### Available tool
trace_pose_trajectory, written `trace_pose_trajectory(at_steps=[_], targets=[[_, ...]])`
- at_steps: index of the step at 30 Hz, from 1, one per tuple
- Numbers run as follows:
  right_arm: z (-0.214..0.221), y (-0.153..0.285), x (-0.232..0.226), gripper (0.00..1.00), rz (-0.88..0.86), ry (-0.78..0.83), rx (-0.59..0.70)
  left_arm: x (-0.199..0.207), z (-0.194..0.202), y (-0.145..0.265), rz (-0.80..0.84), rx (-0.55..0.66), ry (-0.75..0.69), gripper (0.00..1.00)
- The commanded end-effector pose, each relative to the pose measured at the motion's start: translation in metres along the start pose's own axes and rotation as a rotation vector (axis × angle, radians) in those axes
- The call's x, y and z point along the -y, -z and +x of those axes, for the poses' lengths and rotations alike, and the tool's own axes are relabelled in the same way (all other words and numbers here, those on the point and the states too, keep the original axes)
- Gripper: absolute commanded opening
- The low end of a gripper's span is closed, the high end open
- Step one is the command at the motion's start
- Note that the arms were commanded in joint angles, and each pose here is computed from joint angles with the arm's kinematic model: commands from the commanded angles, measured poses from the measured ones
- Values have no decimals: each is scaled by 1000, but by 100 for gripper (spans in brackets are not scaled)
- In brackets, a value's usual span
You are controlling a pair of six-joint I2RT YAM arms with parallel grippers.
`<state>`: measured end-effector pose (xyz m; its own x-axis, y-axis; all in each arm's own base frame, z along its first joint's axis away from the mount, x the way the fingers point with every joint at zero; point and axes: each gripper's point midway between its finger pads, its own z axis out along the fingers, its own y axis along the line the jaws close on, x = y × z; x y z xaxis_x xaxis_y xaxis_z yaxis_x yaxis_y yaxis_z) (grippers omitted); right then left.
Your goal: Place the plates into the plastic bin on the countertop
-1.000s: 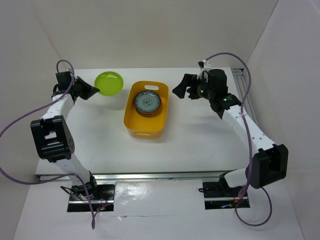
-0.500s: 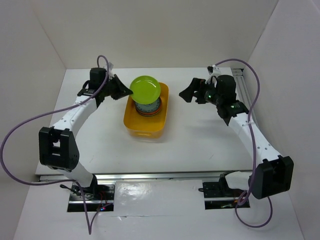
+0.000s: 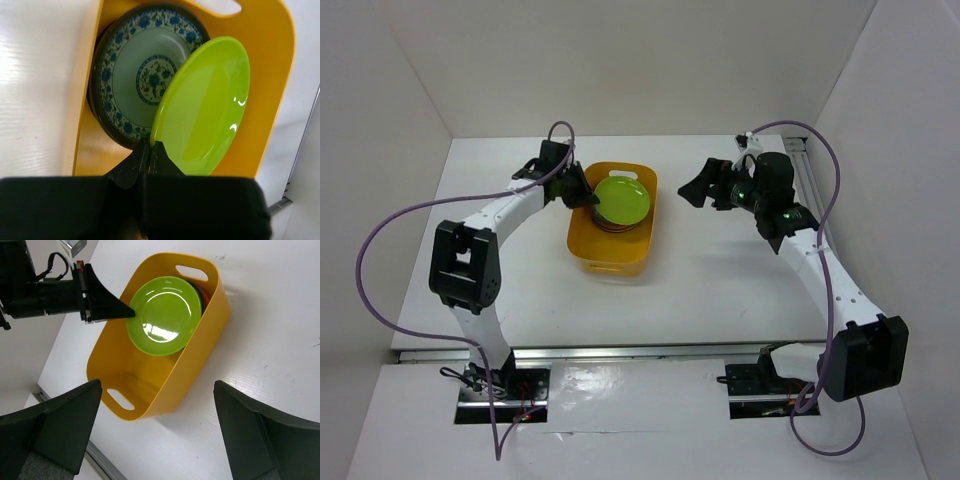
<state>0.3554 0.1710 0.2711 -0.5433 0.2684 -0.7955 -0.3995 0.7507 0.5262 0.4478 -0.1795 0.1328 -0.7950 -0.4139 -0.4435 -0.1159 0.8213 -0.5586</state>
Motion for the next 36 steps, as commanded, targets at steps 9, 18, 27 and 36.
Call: trace_pose_trajectory(at_steps=[9, 18, 27, 36], targets=[[-16, 1, -29, 100, -96, 49, 49, 5, -44, -4, -71, 98, -15, 37], [-28, -6, -29, 100, -61, 58, 39, 67, -65, 45, 101, 164, -64, 84], [-69, 56, 16, 100, 382, 110, 89, 96, -109, 233, 105, 461, -134, 100], [-78, 140, -11, 100, 467, 117, 206, 26, -72, 400, -110, 830, 34, 100]])
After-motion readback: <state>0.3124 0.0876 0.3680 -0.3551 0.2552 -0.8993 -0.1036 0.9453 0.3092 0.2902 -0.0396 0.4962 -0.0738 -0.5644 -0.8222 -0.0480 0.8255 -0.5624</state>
